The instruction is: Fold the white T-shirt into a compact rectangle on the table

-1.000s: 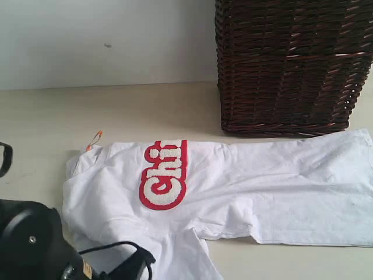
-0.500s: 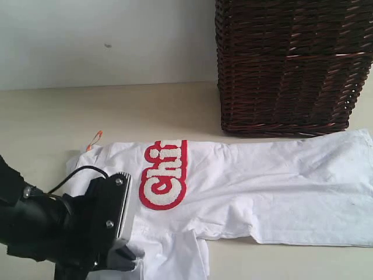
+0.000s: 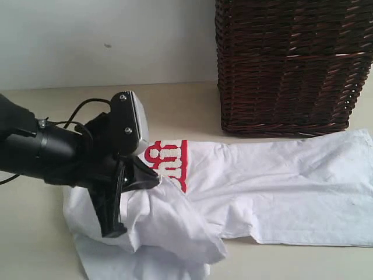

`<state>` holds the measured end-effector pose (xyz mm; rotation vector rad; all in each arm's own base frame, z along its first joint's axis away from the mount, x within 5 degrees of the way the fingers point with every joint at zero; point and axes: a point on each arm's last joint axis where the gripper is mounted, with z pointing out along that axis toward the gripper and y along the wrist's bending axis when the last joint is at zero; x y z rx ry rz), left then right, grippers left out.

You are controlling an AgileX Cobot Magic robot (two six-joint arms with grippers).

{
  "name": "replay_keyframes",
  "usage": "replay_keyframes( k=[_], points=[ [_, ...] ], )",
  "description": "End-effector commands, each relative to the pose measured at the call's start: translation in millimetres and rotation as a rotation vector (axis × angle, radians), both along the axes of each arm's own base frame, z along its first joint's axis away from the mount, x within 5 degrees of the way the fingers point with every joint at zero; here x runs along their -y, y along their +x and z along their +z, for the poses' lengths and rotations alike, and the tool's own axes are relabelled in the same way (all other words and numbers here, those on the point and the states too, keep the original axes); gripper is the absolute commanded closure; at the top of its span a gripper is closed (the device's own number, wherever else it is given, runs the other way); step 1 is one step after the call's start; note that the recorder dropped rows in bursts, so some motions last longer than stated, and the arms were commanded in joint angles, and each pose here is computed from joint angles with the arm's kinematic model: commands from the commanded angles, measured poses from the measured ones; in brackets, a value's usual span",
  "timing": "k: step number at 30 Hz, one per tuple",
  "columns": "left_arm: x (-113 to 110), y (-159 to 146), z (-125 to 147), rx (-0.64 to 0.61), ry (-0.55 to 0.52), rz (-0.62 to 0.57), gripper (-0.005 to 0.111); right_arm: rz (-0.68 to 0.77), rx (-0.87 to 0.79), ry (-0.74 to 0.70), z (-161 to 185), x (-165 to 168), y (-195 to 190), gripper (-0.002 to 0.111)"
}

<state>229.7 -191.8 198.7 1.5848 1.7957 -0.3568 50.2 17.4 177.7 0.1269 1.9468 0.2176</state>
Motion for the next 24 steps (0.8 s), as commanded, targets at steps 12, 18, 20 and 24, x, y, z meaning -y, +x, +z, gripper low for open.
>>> replay_keyframes(
  k=[12,18,20,24],
  points=[
    [7.6,53.2,5.7,0.129,-0.005,0.242,0.107,0.004,-0.002,0.001,-1.6,-0.3,-0.2,0.108],
    [12.2,63.2,7.9,0.142,-0.013,0.244,0.107,0.004,-0.002,0.001,-1.6,-0.3,-0.2,0.108],
    [9.8,66.4,0.0,0.116,-0.001,0.247,0.107,0.004,-0.002,0.001,-1.6,-0.3,-0.2,0.108],
    [-1.5,79.9,-19.2,0.100,0.043,0.316,0.107,0.004,-0.002,0.001,-1.6,-0.3,-0.2,0.108]
  ],
)
